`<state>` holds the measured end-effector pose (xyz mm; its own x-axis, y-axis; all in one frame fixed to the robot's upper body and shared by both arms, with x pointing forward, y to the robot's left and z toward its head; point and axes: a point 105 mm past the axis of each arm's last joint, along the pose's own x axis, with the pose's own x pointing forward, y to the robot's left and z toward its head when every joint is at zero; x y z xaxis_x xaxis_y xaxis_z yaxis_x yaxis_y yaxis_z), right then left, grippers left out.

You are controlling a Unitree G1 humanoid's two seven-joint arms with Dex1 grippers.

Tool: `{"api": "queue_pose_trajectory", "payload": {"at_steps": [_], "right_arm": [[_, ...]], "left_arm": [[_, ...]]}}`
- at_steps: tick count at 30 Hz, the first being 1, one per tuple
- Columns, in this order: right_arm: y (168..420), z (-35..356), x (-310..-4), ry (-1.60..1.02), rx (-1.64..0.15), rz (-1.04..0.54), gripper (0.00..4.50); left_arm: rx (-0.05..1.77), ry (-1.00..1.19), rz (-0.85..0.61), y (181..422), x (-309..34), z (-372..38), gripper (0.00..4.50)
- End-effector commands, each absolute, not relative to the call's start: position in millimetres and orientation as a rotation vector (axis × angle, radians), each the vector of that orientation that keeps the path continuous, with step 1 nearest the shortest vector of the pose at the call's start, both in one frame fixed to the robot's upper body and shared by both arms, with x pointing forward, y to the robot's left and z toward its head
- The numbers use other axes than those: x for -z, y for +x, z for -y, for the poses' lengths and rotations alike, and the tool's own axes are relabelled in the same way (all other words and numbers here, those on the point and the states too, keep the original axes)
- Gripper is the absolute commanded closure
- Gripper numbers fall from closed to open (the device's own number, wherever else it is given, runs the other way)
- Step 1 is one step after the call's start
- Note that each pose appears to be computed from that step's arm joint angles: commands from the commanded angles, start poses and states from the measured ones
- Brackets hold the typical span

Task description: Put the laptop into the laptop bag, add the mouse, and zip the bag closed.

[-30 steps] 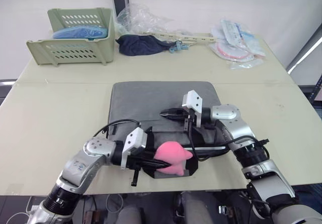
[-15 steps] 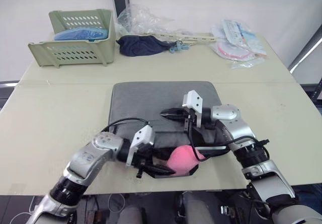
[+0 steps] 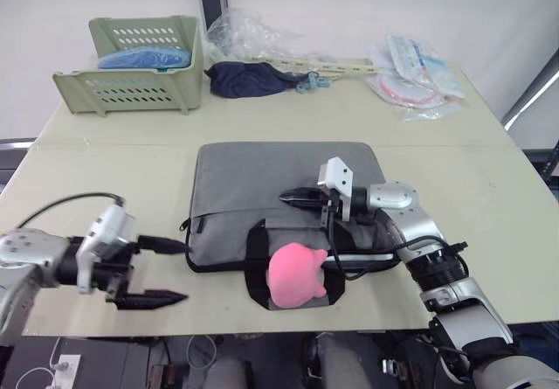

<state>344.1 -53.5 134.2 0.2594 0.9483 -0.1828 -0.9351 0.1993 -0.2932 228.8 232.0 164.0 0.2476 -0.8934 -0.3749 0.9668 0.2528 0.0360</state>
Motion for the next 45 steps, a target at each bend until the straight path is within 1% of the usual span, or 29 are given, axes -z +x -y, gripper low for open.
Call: {"api": "queue_pose_trajectory", "payload": {"at_steps": [1, 3, 4, 6, 10, 13, 16, 17, 18, 19, 20, 21, 22, 23, 25, 29, 31, 34, 39, 43, 45], "right_arm": [[345.8, 74.5, -74.0, -0.375, -1.257, -0.215, 4.5], [346.5, 74.0, -74.6, -0.382, -1.262, -0.213, 4.5], [347.2, 74.1, -75.1, -0.385, -1.262, -0.211, 4.5], [348.5, 74.4, -76.4, -0.392, -1.261, -0.208, 4.5], [351.0, 76.6, -80.5, -0.392, -1.252, -0.201, 4.5], [350.8, 79.3, -83.8, -0.391, -1.243, -0.191, 4.5], [350.9, 81.0, -86.3, -0.388, -1.231, -0.185, 4.5], [350.6, 81.6, -86.5, -0.386, -1.226, -0.183, 4.5], [350.6, 82.3, -86.5, -0.386, -1.222, -0.183, 4.5], [350.5, 82.7, -86.4, -0.386, -1.221, -0.182, 4.5], [350.5, 83.0, -86.4, -0.386, -1.217, -0.181, 4.5], [350.6, 83.2, -86.5, -0.385, -1.215, -0.18, 4.5], [350.7, 83.6, -87.2, -0.383, -1.21, -0.177, 4.5], [350.7, 84.0, -88.4, -0.38, -1.206, -0.173, 4.5], [350.1, 85.5, -90.7, -0.375, -1.2, -0.165, 4.5], [348.8, 87.9, -96.0, -0.357, -1.189, -0.145, 4.5], [346.5, 87.5, -105.6, -0.329, -1.188, -0.108, 4.5], [343.2, 87.3, -118.8, -0.297, -1.184, -0.069, 4.5], [337.8, 90.3, -152.7, -0.228, -1.155, 0.011, 4.5], [320.4, 83.9, -187.4, -0.189, -1.205, 0.077, 4.5], [302.9, 81.0, -200.5, -0.203, -1.283, 0.081, 3.85]], "left_arm": [[1.187, 0.377, -0.179, 255.5, -192.1, -244.3, 0.08], [1.149, 0.372, -0.09, 279.2, -211.0, -235.1, 0.08], [1.152, 0.374, -0.069, 287.6, -214.7, -228.4, 0.08], [1.186, 0.379, -0.077, 295.5, -213.1, -217.8, 0.08], [1.201, 0.367, -0.029, 319.2, -215.3, -194.1, 0.08], [1.302, 0.334, 0.012, 330.8, -206.5, -149.9, 0.08], [1.348, 0.294, 0.062, 337.7, -207.4, -121.3, 0.85], [1.364, 0.282, 0.07, 340.4, -207.7, -111.7, 1.3], [1.373, 0.274, 0.074, 343.2, -207.7, -104.4, 2.01], [1.39, 0.263, 0.068, 343.7, -206.6, -99.2, 2.43], [1.402, 0.258, 0.061, 343.9, -204.5, -94.9, 2.54], [1.409, 0.256, 0.057, 344.0, -203.0, -93.0, 2.98], [1.413, 0.253, 0.047, 344.5, -198.7, -90.3, 3.53], [1.41, 0.255, 0.039, 345.8, -194.9, -87.6, 3.72], [1.404, 0.265, 0.031, 347.7, -187.6, -82.8, 4.44], [1.368, 0.278, 0.01, 355.1, -174.2, -79.0, 4.44], [1.339, 0.305, -0.033, 360.7, -155.8, -81.2, 4.44], [1.326, 0.287, -0.072, 363.9, -141.7, -82.5, 4.44], [1.363, 0.318, -0.163, 358.0, -114.1, -80.4, 4.44], [1.366, 0.375, -0.218, 355.5, -97.5, -84.6, 4.44], [1.366, 0.377, -0.216, 356.0, -96.8, -85.5, 4.5]]}}
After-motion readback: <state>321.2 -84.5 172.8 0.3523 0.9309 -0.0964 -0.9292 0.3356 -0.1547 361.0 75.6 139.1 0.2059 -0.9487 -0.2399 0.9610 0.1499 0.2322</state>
